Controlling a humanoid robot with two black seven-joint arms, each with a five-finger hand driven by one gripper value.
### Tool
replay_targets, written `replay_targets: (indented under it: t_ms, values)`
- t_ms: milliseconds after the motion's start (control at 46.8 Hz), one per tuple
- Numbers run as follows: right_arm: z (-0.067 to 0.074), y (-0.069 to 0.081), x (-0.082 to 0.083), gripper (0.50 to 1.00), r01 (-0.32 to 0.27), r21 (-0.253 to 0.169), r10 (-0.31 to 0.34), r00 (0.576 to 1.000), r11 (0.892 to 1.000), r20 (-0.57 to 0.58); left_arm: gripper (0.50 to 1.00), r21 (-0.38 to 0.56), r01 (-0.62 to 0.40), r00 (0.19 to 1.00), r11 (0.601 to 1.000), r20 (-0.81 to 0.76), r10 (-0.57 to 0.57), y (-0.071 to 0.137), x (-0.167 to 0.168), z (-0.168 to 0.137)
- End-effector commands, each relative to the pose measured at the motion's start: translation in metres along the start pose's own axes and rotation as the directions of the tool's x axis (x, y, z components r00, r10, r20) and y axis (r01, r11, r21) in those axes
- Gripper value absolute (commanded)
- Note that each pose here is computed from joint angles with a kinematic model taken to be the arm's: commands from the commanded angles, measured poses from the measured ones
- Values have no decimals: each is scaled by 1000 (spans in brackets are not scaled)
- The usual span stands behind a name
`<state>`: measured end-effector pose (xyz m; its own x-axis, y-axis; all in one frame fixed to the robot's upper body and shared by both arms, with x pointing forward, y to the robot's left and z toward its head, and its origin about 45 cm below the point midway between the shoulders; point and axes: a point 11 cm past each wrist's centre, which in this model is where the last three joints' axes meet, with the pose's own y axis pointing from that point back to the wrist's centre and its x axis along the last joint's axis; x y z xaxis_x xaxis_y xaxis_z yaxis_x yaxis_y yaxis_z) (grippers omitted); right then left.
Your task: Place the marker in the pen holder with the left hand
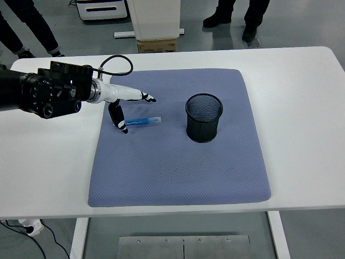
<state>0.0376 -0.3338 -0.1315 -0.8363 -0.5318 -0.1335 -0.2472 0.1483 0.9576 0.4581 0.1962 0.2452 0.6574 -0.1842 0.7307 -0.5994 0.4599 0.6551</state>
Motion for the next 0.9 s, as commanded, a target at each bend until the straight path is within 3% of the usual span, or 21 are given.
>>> replay_targets:
  t_ms: [0, 876]
  values:
    - [0, 0, 0, 1000, -1, 0, 1, 1000, 1000, 0, 1000, 0, 6, 1000, 1000, -2, -6, 0, -1, 0]
    - [0, 0, 0, 1000, 1, 0, -1, 1000, 1000, 0, 1000, -29, 74, 997, 997, -6, -75, -4, -6, 12]
